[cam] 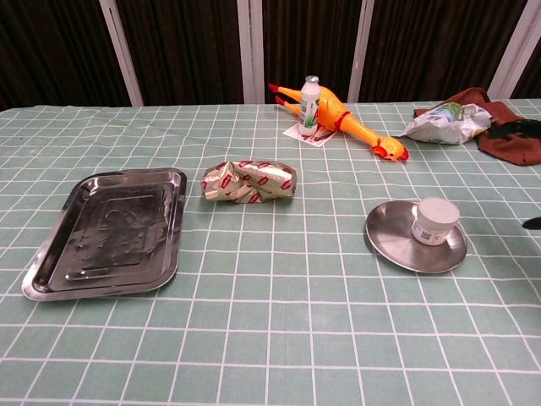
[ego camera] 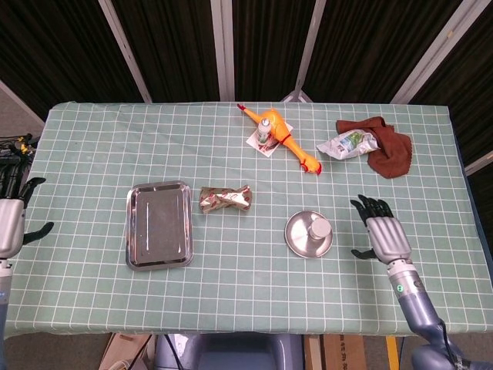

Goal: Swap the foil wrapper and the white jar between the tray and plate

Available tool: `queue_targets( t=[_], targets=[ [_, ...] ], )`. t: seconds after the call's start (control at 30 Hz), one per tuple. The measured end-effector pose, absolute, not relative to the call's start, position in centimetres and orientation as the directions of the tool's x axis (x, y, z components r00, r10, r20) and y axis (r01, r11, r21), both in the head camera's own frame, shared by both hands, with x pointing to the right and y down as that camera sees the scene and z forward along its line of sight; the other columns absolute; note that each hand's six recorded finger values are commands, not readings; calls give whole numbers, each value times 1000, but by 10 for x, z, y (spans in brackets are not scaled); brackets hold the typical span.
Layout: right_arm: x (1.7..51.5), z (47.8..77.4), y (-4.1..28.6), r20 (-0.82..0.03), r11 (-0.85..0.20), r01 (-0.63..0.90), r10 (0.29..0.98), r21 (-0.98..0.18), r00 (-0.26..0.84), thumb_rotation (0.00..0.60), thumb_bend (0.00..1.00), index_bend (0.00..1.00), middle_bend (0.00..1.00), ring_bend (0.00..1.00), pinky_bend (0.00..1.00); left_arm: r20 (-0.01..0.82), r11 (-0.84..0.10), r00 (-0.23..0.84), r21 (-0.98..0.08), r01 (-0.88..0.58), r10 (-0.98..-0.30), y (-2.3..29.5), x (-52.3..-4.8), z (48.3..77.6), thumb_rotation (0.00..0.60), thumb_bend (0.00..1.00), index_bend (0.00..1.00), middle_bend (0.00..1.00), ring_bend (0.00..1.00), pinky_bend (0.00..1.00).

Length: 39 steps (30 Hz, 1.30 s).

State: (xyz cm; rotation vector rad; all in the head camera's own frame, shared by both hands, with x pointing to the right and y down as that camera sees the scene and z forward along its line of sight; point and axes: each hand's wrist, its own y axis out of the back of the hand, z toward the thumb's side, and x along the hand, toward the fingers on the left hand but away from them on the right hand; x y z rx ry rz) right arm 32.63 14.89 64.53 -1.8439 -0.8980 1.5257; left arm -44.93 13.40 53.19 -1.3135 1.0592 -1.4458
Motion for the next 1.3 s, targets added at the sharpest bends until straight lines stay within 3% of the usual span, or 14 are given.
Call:
queue_targets(
  t=[0.27, 0.6, 0.8, 1.3],
  targets=[
    [290, 659, 140, -611, -634, 169, 773, -755, 171, 600, 145, 199, 201, 185, 0, 220, -223, -72, -974, 40, -973, 159, -465, 548, 600, 171, 243, 5, 0, 72],
    [257, 681, 139, -644, -673, 98, 733, -733, 220, 600, 145, 235, 232, 212, 0, 201, -204, -84, -978, 30, -976, 164, -468, 554, 600, 175, 242, 5, 0, 72],
    [251, 688, 138, -652, -675, 41, 724, -736, 223, 600, 144, 239, 237, 222, 0, 187, -190, -92, -982, 23, -978, 162, -471, 553, 600, 179, 241, 3, 0, 72],
    [251, 699, 128, -644, -664, 40, 737, -746, 206, 600, 145, 321, 368, 365, 36, 182, -184, -108, -983, 11, -977, 163, -472, 551, 600, 185, 240, 1, 0, 73]
  ],
)
